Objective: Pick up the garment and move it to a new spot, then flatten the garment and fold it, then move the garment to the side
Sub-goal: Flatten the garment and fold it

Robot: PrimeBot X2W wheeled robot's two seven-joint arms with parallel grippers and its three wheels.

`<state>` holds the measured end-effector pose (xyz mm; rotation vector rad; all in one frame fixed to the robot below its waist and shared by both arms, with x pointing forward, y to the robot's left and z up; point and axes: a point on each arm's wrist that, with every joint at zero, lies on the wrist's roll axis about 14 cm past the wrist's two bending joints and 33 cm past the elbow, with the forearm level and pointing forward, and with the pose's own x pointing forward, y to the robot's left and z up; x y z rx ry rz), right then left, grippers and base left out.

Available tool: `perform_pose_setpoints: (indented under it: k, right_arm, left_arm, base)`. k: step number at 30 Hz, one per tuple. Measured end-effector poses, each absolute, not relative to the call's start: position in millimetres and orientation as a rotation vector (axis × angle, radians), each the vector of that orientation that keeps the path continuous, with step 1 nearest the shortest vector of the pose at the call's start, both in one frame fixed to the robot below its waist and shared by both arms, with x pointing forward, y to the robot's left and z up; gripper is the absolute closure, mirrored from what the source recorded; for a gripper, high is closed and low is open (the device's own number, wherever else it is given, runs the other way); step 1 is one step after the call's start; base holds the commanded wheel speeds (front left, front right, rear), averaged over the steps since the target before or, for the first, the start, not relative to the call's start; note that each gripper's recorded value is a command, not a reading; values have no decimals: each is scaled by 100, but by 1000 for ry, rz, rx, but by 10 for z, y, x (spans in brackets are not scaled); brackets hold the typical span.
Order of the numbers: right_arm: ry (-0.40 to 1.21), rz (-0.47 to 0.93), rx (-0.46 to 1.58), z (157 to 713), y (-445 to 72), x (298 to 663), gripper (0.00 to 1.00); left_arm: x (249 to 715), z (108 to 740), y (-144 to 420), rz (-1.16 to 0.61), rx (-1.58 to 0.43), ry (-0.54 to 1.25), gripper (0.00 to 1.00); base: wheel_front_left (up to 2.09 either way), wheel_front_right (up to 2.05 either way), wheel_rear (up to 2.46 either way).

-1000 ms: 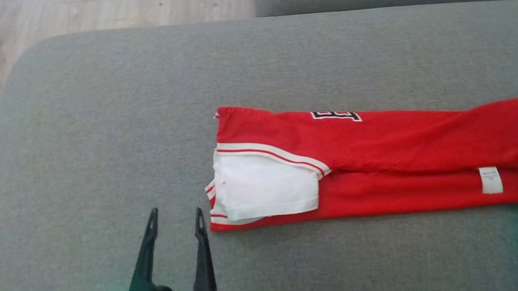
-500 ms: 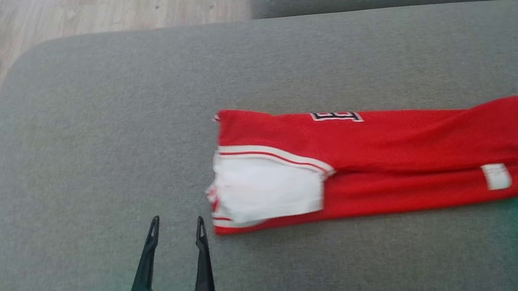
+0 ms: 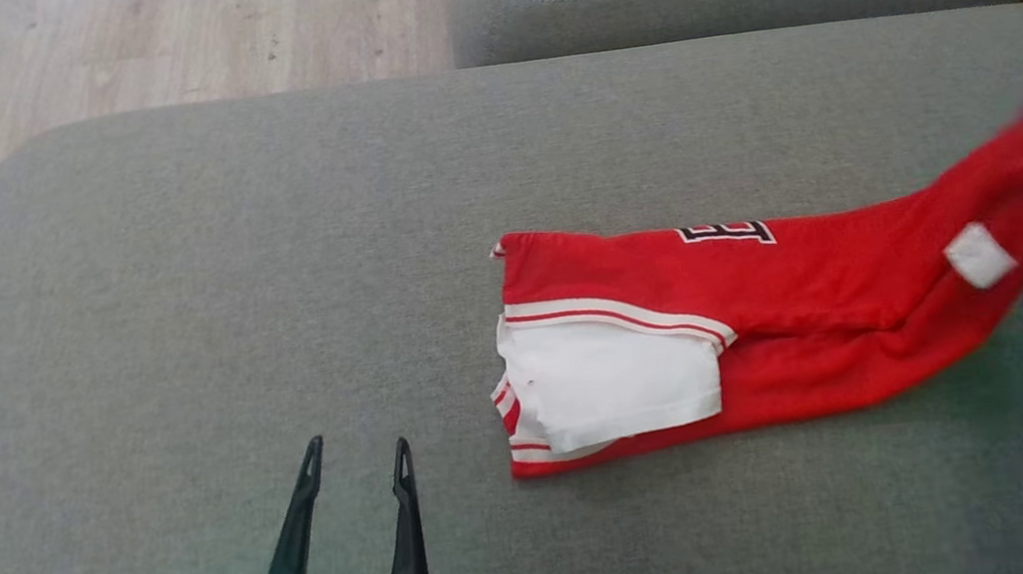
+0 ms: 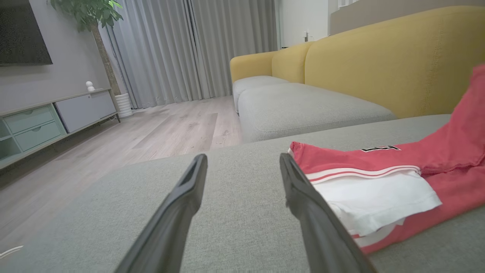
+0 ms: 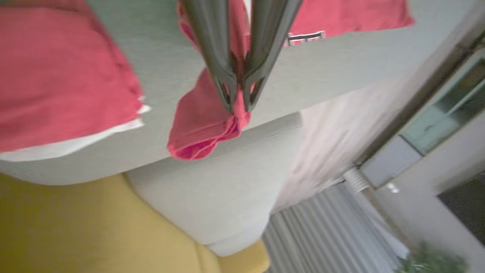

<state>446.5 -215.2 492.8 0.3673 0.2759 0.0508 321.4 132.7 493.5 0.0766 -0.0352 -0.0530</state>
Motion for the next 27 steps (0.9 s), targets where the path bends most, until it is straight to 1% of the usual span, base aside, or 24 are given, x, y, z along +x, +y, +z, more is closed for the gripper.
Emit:
perform_pose_setpoints:
  k: [3, 10, 15, 16, 20, 24, 25, 26, 27]
  right_arm:
    - [257, 187, 410, 5090, -1634, 4448, 100]
    - [291, 455, 452, 5190, -565, 4271, 100]
    - [361, 611, 470, 5066, 13, 4079, 100]
    - [395, 659, 500, 4973, 208, 3983, 100]
    - [486, 731, 532, 4711, 527, 3761, 100]
    - [508, 753, 564, 4588, 700, 3705, 100]
    - [513, 765, 570, 4582, 752, 3701, 90]
    - [519, 776, 573, 4577, 801, 3694, 5]
    - [511, 781, 575, 4589, 835, 3703, 0]
  left_arm:
    - [3192, 4915, 1333, -55, 75, -29, 0]
    - [3120, 4862, 1383, -42, 73, -11, 0]
    - [3067, 4826, 1481, 0, 67, 3, 0]
    - [3056, 4821, 1530, 20, 67, 6, 0]
    - [3046, 4808, 1603, 46, 65, 12, 0]
    - [3050, 4813, 1632, 57, 66, 11, 0]
    - [3054, 4814, 1636, 59, 68, 11, 0]
    - [3061, 4819, 1639, 61, 67, 9, 0]
    - [3068, 4826, 1644, 64, 66, 7, 0]
  base:
    - [0, 0, 0]
    - [0, 0, 0]
    - [0, 0, 0]
    - [0, 0, 0]
    - [0, 0, 0]
    - [0, 0, 0]
    - [0, 0, 0]
    - [0, 0, 0]
    - [0, 0, 0]
